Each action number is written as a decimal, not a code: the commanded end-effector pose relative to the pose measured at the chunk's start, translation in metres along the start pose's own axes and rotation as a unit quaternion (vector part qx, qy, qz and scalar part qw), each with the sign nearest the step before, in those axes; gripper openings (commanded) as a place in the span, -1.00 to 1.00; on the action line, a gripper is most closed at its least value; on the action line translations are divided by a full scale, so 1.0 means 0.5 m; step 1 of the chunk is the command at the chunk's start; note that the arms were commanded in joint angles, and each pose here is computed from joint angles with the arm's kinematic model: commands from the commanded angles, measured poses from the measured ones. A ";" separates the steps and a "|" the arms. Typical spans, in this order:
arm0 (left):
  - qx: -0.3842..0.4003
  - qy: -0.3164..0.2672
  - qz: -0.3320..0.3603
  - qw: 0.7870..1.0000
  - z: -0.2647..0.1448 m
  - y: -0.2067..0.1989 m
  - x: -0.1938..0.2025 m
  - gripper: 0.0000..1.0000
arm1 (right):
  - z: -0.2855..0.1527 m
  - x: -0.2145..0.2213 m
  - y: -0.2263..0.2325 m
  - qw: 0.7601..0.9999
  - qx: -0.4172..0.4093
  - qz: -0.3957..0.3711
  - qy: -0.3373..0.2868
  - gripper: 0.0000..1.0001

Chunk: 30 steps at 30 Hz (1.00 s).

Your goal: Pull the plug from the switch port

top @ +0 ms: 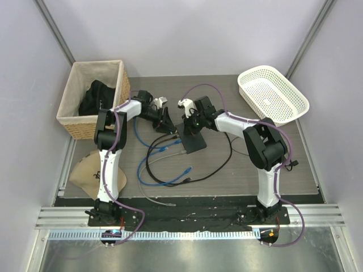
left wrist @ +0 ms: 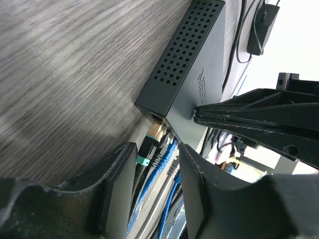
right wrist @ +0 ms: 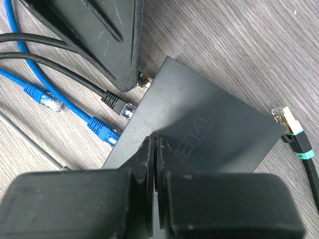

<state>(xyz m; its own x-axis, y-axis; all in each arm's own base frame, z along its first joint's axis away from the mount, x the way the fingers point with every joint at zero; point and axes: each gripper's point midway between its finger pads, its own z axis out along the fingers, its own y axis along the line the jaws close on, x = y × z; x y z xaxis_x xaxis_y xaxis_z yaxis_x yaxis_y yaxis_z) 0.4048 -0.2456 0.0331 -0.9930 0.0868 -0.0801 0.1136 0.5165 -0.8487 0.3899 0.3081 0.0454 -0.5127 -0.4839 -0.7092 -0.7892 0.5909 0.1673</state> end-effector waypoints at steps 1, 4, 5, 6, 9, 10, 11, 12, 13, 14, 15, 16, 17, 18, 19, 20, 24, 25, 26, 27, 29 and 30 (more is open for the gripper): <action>-0.053 0.033 -0.002 0.998 0.066 0.093 0.043 -0.09 | 0.023 0.152 -0.007 0.993 0.018 0.024 0.113 -0.98; -0.053 0.034 -0.002 0.998 0.068 0.097 0.047 -0.15 | 0.024 0.151 -0.009 0.993 0.019 0.025 0.114 -0.98; -0.055 0.034 -0.002 0.998 0.070 0.097 0.046 -0.18 | 0.024 0.150 -0.009 0.993 0.019 0.025 0.114 -0.98; -0.059 0.036 -0.002 0.998 0.073 0.098 0.049 -0.20 | 0.024 0.152 -0.009 0.993 0.019 0.025 0.114 -0.98; -0.074 0.038 -0.003 0.997 0.080 0.106 0.054 -0.28 | 0.025 0.154 -0.010 0.993 0.020 0.025 0.115 -0.97; -0.078 0.040 -0.004 0.996 0.082 0.106 0.056 -0.29 | 0.023 0.152 -0.009 0.993 0.020 0.024 0.114 -0.98; -0.080 0.039 -0.002 0.996 0.082 0.104 0.056 -0.34 | 0.023 0.152 -0.010 0.993 0.021 0.024 0.115 -0.98; -0.087 0.040 -0.001 0.995 0.087 0.105 0.058 -0.37 | 0.023 0.151 -0.010 0.993 0.021 0.024 0.114 -0.98; -0.089 0.039 0.000 0.995 0.086 0.103 0.056 -0.46 | 0.023 0.154 -0.010 0.993 0.021 0.024 0.115 -0.97; -0.093 0.040 -0.001 0.995 0.088 0.105 0.057 -0.50 | 0.024 0.152 -0.008 0.993 0.019 0.023 0.115 -0.98; -0.096 0.040 0.000 0.995 0.089 0.104 0.057 -0.52 | 0.024 0.152 -0.009 0.993 0.020 0.023 0.115 -0.98; -0.105 0.038 0.000 0.994 0.089 0.108 0.054 -0.59 | 0.023 0.153 -0.009 0.993 0.020 0.023 0.115 -0.98; -0.109 0.038 -0.004 0.993 0.089 0.111 0.054 -0.62 | 0.024 0.151 -0.008 0.993 0.019 0.022 0.115 -0.98; -0.110 0.037 -0.004 0.993 0.088 0.109 0.053 -0.66 | 0.024 0.151 -0.008 0.993 0.020 0.022 0.115 -0.98; -0.116 0.036 -0.006 0.993 0.086 0.111 0.053 -0.78 | 0.023 0.151 -0.007 0.993 0.019 0.021 0.115 -0.98; -0.118 0.035 -0.010 0.992 0.085 0.111 0.052 -0.87 | 0.024 0.153 -0.007 0.993 0.018 0.021 0.116 -0.98; -0.122 0.028 -0.025 0.992 0.077 0.098 0.053 -1.00 | 0.023 0.153 -0.006 0.993 0.019 0.020 0.116 -0.98; -0.119 0.025 -0.024 0.992 0.072 0.087 0.053 -1.00 | 0.023 0.154 -0.005 0.993 0.019 0.020 0.116 -0.98; -0.116 0.025 -0.030 0.993 0.068 0.080 0.053 -1.00 | 0.023 0.152 -0.006 0.993 0.019 0.020 0.116 -0.98; -0.116 0.024 -0.033 0.992 0.065 0.078 0.053 -1.00 | 0.023 0.153 -0.005 0.993 0.018 0.020 0.116 -0.98; -0.116 0.024 -0.033 0.992 0.060 0.068 0.053 -1.00 | 0.022 0.151 -0.006 0.993 0.019 0.020 0.116 -0.98; -0.116 0.022 -0.029 0.993 0.057 0.064 0.047 -1.00 | 0.024 0.153 -0.005 0.993 0.018 0.020 0.117 -0.98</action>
<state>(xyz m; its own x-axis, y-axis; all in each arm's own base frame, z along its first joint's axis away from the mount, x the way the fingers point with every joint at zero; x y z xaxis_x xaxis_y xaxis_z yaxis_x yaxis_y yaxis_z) 0.4003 -0.2543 0.0279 -0.9960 0.0754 -0.0483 0.0823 0.5568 -0.8265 0.3946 0.3065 0.0459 -0.5043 -0.4848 -0.7146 -0.7848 0.6026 0.1450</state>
